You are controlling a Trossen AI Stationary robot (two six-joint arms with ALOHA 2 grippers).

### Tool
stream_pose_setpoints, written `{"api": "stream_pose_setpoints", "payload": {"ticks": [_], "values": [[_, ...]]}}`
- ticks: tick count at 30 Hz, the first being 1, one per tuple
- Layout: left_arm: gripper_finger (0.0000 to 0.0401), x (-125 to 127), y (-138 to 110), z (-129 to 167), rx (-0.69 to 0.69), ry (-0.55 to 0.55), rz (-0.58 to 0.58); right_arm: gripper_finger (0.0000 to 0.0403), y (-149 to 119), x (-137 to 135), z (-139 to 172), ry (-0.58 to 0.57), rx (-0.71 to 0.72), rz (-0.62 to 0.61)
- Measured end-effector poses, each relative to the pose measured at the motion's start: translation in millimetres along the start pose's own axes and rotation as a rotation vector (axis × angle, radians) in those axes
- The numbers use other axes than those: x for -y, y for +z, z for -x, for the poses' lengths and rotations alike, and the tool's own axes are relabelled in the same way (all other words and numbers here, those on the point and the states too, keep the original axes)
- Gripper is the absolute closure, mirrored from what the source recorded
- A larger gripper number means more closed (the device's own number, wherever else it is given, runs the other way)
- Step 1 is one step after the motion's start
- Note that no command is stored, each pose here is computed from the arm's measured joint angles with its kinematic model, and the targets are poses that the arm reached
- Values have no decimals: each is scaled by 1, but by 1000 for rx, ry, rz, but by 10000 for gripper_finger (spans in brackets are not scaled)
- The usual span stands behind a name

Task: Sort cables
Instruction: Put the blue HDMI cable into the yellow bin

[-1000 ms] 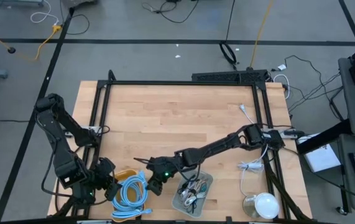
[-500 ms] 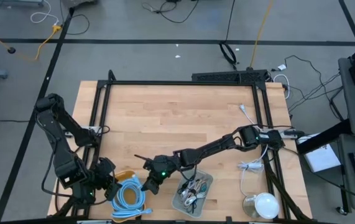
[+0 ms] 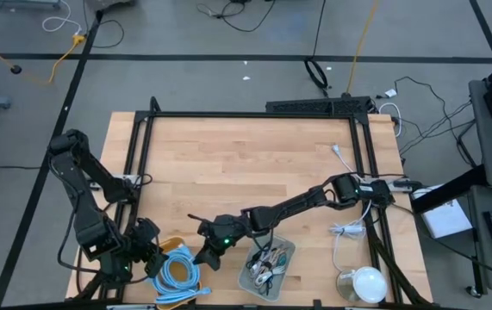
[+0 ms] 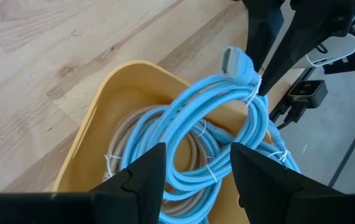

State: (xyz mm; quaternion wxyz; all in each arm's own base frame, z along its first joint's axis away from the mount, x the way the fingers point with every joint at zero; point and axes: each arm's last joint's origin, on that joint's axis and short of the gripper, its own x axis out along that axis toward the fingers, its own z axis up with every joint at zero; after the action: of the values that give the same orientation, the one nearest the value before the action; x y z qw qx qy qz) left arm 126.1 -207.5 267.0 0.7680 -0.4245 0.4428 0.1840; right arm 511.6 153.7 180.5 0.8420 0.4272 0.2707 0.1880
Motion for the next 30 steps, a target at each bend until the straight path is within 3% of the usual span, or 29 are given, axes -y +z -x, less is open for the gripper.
{"api": "stream_pose_setpoints", "payload": {"ticks": [10, 30], "values": [[219, -2, 1, 0, 7, 17, 11, 377, 18, -29, 16, 87, 68, 47], [219, -2, 16, -6, 49, 78, -4, 377, 15, -31, 16, 110, 24, 34]]}}
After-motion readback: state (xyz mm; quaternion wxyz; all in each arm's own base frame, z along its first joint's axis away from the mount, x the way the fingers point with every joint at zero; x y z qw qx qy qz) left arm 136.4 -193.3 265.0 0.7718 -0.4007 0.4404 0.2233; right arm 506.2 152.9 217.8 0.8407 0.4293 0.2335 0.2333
